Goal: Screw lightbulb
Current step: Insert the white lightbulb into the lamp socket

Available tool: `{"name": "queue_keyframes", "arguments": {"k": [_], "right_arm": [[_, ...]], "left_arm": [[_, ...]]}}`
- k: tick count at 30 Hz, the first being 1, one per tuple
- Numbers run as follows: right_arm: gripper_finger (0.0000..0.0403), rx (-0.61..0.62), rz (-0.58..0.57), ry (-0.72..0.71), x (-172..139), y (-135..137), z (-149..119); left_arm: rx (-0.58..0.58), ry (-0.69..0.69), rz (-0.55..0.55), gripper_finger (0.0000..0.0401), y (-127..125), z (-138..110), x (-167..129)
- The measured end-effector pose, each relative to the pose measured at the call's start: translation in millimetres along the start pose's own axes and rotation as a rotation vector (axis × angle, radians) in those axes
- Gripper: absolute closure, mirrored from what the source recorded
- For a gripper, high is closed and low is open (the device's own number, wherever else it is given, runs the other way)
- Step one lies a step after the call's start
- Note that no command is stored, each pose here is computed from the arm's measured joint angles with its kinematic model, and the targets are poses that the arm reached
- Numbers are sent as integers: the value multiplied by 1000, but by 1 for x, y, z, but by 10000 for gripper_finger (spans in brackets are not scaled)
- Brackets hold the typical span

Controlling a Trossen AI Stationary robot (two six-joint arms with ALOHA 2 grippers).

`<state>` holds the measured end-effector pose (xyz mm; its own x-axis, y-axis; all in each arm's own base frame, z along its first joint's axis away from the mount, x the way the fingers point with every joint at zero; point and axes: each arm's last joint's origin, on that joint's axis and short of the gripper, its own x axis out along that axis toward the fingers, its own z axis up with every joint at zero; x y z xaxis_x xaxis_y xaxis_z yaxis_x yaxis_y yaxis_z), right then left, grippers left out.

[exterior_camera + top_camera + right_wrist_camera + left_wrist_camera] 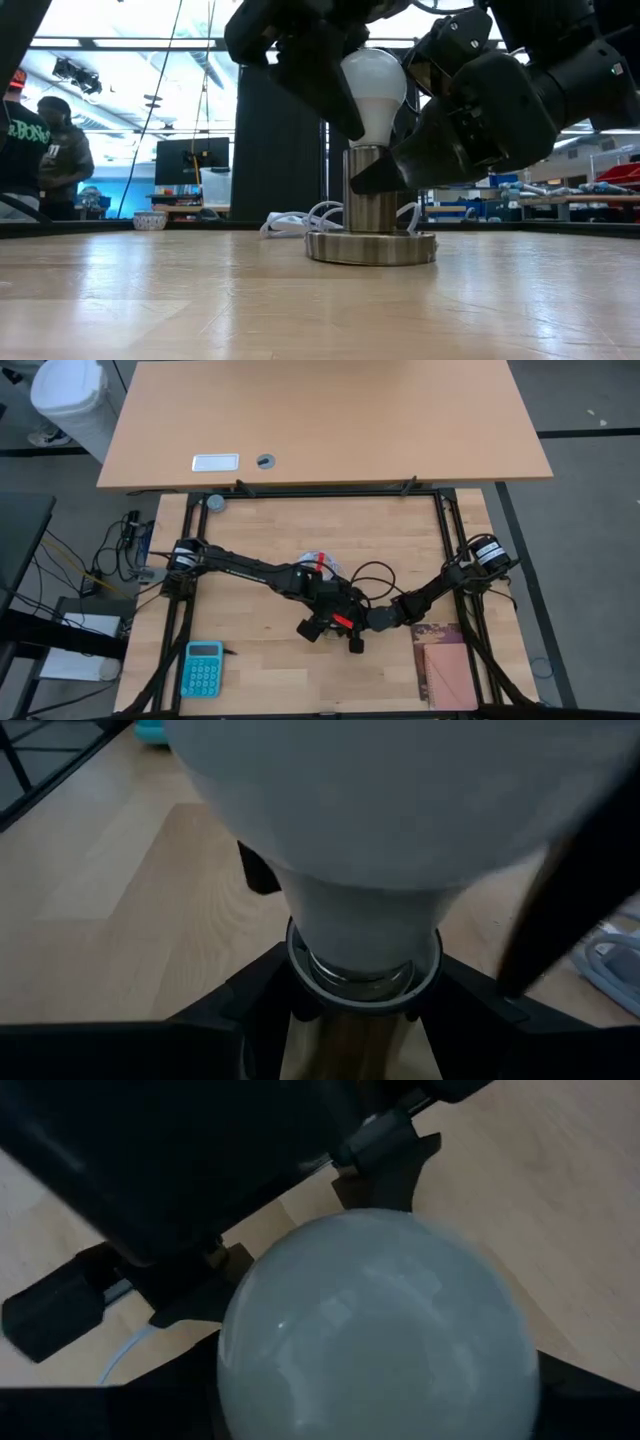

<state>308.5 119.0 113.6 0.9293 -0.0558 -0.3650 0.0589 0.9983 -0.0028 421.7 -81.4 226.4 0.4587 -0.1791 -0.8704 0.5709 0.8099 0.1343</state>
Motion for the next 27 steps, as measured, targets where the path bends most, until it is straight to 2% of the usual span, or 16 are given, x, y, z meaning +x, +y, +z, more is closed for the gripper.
{"name": "queue_keyframes", "arguments": {"k": [8, 27], "right_arm": [[209, 31, -53, -35, -1, 1, 4], [207, 29, -23, -6, 1, -3, 2]], "left_arm": [[-1, 7, -13, 133, -1, -1, 2], [-9, 15, 24, 133, 2, -2, 1]]}}
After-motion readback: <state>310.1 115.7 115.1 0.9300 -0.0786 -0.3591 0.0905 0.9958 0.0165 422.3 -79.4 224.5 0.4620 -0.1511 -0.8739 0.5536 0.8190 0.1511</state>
